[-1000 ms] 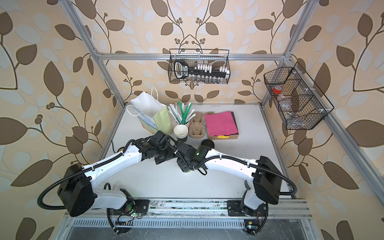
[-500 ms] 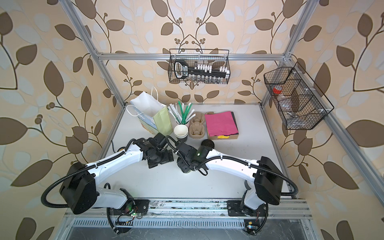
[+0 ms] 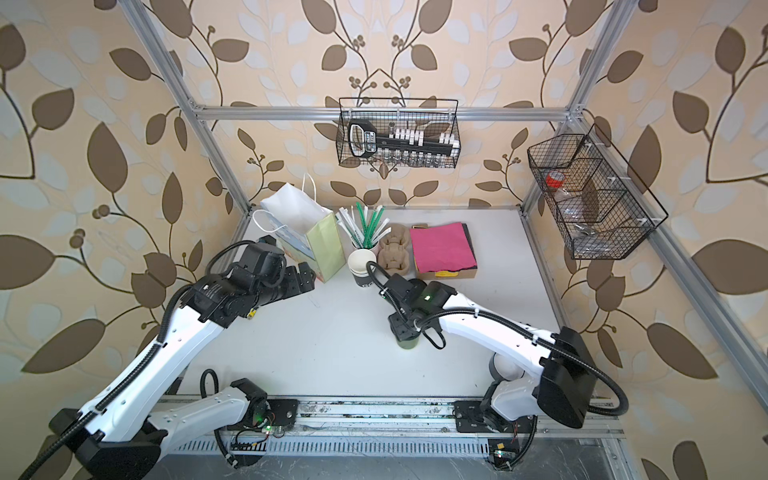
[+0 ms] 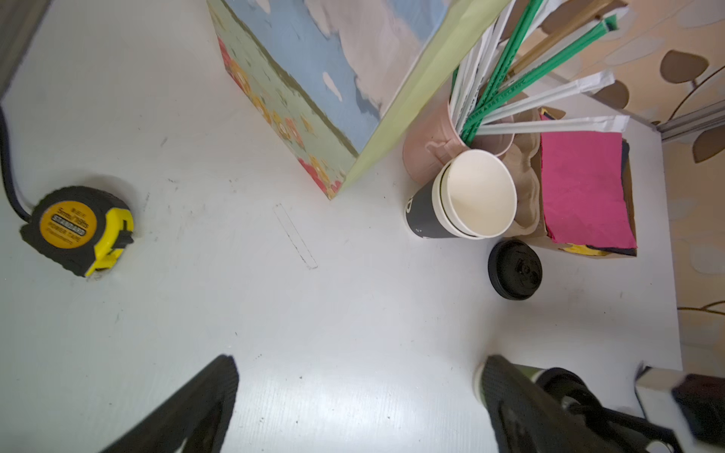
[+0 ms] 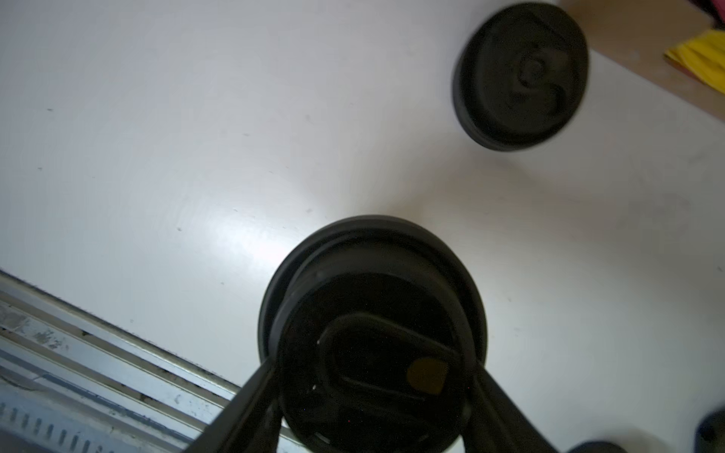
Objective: Pack the takeout coffee
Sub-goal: 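Lift the lidded green cup with the right gripper while the left arm draws back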
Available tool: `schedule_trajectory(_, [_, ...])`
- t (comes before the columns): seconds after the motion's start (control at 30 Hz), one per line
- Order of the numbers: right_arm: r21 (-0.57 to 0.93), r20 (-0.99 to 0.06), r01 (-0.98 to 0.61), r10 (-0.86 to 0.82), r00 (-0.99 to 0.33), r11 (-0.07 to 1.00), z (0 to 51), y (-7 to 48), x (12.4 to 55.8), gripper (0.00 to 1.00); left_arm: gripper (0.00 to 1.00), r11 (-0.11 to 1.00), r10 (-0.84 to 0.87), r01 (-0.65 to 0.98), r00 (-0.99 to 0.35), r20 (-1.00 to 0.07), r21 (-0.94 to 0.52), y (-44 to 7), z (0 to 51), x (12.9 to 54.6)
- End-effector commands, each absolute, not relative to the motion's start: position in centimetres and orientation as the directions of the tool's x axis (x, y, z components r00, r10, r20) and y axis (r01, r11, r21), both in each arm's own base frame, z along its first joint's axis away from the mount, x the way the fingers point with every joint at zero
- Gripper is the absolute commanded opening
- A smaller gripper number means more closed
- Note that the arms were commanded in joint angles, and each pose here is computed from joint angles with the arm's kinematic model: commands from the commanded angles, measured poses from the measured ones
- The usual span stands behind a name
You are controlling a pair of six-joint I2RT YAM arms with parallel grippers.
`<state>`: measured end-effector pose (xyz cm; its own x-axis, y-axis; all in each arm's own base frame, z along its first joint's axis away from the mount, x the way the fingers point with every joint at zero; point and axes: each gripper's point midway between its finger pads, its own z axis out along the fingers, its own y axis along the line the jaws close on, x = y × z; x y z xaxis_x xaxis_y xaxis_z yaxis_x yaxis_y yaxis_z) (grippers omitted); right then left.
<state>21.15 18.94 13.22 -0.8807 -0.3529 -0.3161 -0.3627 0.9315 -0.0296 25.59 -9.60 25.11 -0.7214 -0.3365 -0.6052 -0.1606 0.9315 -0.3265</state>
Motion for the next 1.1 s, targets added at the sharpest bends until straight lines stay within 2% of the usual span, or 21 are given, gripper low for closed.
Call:
schedule_trajectory(0.0, [-0.108,-0.288,-0.232,-0.254,-0.923,0.967,14.2,12.9,20.6,0.64,0.99,0.946,-0.305,-0.134,-0.669,-0.678,-0.294,-8.1,25.3,24.9])
schedule_trajectory(0.2, [-0.107,-0.382,0.029,-0.015,-0.924,0.994,16.8,4.7,23.0,0.64,0.99,0.935,-0.295,-0.043,-0.647,-0.703,-0.352,-9.1,26.0,24.3])
schedule_trajectory(0.37, [-0.068,-0.450,0.172,0.123,-0.885,0.983,17.8,2.0,24.8,0.65,0.99,0.931,-0.291,-0.026,-0.655,-0.697,-0.364,-9.4,26.0,24.1])
schedule_trajectory(0.47, [-0.006,-0.418,0.230,0.207,-0.885,0.973,16.7,1.2,26.0,0.64,0.99,0.933,-0.280,-0.014,-0.658,-0.699,-0.361,-9.4,25.8,23.8])
schedule_trajectory(0.67, [0.083,-0.434,0.339,0.340,-0.835,0.937,17.8,-0.8,29.0,0.64,0.99,0.934,-0.275,-0.006,-0.653,-0.706,-0.359,-9.4,25.8,23.7])
schedule_trajectory(0.8, [0.046,-0.446,0.403,0.380,-0.811,0.914,17.5,-2.1,30.4,0.65,0.99,0.933,-0.271,-0.001,-0.659,-0.702,-0.359,-9.5,25.7,23.7])
schedule_trajectory(1.07, [0.032,-0.397,0.472,0.444,-0.803,0.881,14.0,-2.8,31.9,0.66,0.99,0.935,-0.265,0.000,-0.665,-0.698,-0.355,-9.6,25.4,23.7])
